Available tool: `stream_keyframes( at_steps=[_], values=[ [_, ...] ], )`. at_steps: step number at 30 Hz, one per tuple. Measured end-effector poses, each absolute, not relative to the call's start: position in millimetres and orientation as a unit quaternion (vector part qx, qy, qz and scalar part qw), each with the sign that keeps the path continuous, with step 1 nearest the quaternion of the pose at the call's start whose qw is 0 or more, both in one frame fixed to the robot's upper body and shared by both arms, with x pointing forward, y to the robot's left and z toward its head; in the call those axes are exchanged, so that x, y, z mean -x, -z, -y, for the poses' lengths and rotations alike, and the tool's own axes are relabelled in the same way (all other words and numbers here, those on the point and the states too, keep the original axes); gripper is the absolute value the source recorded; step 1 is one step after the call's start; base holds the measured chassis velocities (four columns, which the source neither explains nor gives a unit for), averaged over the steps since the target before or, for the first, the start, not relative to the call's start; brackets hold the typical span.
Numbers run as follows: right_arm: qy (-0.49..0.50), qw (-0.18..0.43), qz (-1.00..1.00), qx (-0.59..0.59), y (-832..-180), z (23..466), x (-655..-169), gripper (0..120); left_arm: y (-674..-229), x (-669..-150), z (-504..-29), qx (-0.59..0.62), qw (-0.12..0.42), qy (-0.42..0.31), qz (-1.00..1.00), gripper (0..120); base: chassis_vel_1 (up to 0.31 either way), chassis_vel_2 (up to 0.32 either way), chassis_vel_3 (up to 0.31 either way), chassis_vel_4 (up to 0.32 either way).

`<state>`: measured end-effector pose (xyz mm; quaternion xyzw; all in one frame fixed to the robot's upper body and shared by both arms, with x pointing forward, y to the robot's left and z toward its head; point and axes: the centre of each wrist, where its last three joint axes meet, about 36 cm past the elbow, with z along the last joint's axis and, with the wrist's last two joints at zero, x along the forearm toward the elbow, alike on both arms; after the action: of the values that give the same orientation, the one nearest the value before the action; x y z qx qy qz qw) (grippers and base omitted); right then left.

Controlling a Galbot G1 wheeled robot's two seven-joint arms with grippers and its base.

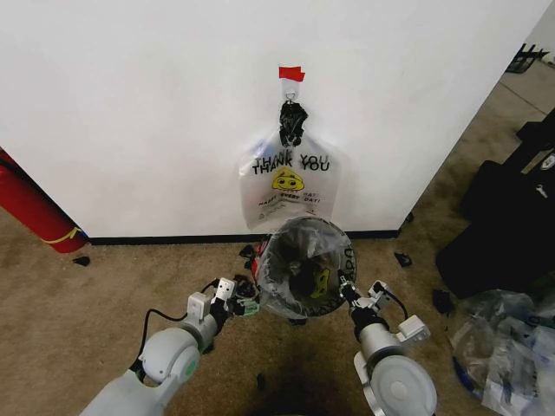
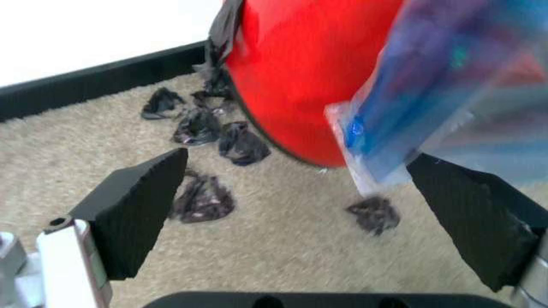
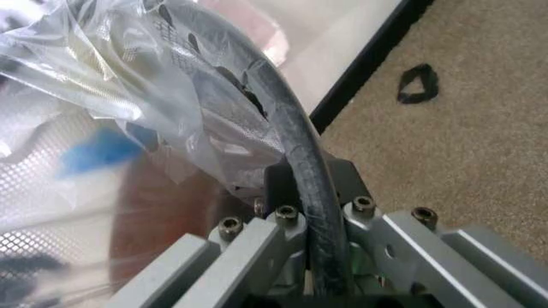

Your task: Pick up the garbage bag from the wall and place it over the trash bin.

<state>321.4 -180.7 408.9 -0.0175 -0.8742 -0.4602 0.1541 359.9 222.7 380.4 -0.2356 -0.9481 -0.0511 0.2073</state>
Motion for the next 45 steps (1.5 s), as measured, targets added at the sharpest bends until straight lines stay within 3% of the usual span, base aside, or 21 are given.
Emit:
stream_keyframes(
  at_steps=[3, 8, 18, 23, 28, 37, 41, 45],
  values=[
    [0.474, 0.169, 0.863, 0.038, -402, 179, -332, 0, -375, -346, -228, 0.253, 0.185, 0.123, 0.942, 100, 0.0, 0.0, 0.0, 0.0],
    [0.472, 0.178, 0.862, 0.053, -393, 173, -346, 0, -380, -323, -232, 0.28, 0.162, 0.158, 0.933, 100, 0.0, 0.0, 0.0, 0.0],
    [0.436, 0.212, 0.87, 0.094, -392, 173, -353, 0, -403, -319, -245, 0.304, 0.118, 0.178, 0.928, 100, 0.0, 0.0, 0.0, 0.0],
    [0.402, 0.23, 0.882, 0.088, -396, 171, -357, 0, -401, -324, -266, 0.407, 0.079, 0.212, 0.885, 100, 0.0, 0.0, 0.0, 0.0],
    [0.378, 0.245, 0.889, 0.08, -403, 173, -366, 0, -396, -326, -269, 0.435, 0.05, 0.233, 0.868, 100, 0.0, 0.0, 0.0, 0.0],
    [0.338, 0.265, 0.901, 0.061, -408, 170, -382, 0, -388, -332, -270, 0.424, 0.053, 0.229, 0.875, 100, 0.0, 0.0, 0.0, 0.0],
    [0.335, 0.27, 0.901, 0.059, -409, 170, -384, 8, -388, -334, -271, 0.42, 0.055, 0.229, 0.877, 100, 0.0, 0.0, 0.0, 0.0],
    [0.336, 0.272, 0.9, 0.052, -406, 171, -386, 29, -386, -334, -274, 0.402, 0.058, 0.224, 0.886, 100, 0.0, 0.0, 0.0, 0.0]
  ],
)
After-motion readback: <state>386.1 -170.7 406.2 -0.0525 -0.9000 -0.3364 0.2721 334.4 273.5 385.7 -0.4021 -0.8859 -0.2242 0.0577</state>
